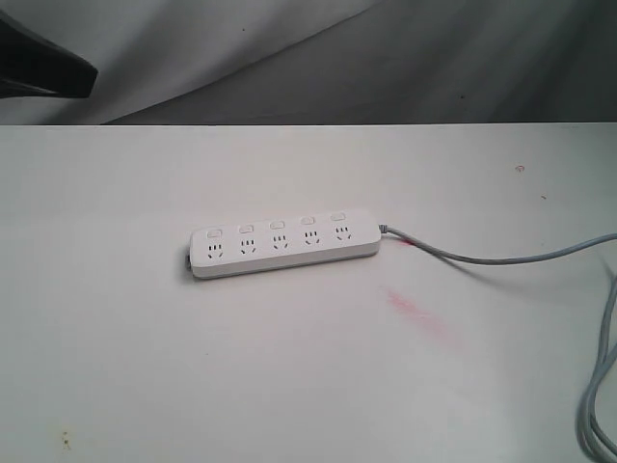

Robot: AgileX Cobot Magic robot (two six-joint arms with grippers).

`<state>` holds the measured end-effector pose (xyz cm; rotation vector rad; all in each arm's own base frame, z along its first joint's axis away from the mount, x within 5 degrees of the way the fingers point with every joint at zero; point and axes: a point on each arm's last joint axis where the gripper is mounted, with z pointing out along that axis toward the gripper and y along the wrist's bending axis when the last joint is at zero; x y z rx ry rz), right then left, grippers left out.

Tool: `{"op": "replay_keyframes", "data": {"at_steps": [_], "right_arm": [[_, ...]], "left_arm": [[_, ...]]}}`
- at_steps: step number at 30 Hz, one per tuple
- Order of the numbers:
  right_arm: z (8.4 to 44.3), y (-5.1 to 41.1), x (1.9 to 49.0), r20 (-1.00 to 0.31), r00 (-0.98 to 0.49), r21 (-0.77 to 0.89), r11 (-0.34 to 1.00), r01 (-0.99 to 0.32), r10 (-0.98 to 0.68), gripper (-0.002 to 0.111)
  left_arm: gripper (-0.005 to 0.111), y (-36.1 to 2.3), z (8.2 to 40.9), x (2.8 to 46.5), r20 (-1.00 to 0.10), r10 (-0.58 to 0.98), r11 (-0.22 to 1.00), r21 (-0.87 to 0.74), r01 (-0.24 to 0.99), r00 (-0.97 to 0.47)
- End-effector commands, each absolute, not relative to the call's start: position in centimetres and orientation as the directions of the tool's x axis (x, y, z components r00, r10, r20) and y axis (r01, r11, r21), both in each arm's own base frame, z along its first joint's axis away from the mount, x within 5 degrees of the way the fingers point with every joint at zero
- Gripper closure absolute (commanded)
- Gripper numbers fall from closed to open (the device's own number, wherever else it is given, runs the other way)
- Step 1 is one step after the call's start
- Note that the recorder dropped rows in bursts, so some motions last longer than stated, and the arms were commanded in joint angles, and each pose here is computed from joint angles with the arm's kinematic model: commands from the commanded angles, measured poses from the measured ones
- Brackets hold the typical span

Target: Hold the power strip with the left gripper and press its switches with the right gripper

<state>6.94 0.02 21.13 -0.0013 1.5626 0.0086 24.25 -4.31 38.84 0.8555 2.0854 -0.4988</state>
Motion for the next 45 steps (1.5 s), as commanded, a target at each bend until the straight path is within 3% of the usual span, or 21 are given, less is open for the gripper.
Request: {"op": "replay_keyframes", "data": {"at_steps": [1,8,13,17,21,28,33,42,45], "right_arm": [[21.1,0.0,6.9,-1.0,0.017,0.003,1.0,0.003,0.003,0.108],[21.1,0.0,6.9,-1.0,0.017,0.003,1.0,0.003,0.003,0.108],[21.1,0.0,6.9,-1.0,0.017,0.003,1.0,0.003,0.003,0.108],[21.1,0.0,6.9,-1.0,0.017,0.003,1.0,0.003,0.003,0.108],[21.1,0.0,6.9,-1.0,0.017,0.003,1.0,0.003,0.003,0.108],[21.1,0.0,6.9,-1.0,0.017,0.003,1.0,0.003,0.003,0.108],[21.1,0.0,6.9,-1.0,0.017,0.003,1.0,0.003,0.003,0.108],[21.1,0.0,6.9,-1.0,0.017,0.003,1.0,0.003,0.003,0.108],[21.1,0.0,6.9,-1.0,0.017,0.003,1.0,0.003,0.003,0.108]], "left_arm": [[0.107,-4.4,39.2,24.1,-0.816,0.374,0.7,-0.063,0.711,-0.441],[0.107,-3.6,39.4,24.5,-0.823,0.4,0.755,0.047,0.654,-0.404],[0.107,-2.3,41.0,22.8,-0.879,0.392,0.851,0.235,0.47,-0.27],[0.107,-1.2,40.4,19.4,-0.954,0.234,0.951,0.185,0.246,-0.186],[0.107,-0.2,38.0,15.4,-0.983,0.174,0.983,0.17,0.068,-0.058],[0.107,1.0,30.0,6.8,-0.964,0.189,0.975,0.16,-0.154,0.19],[0.107,0.9,28.0,6.0,-0.962,0.189,0.975,0.16,-0.155,0.198],[0.107,0.6,21.4,6.9,-0.999,0.054,0.996,0.054,-0.076,-0.003],[0.107,0.4,20.5,6.9,-0.995,0.084,0.995,0.087,-0.057,-0.058]]}}
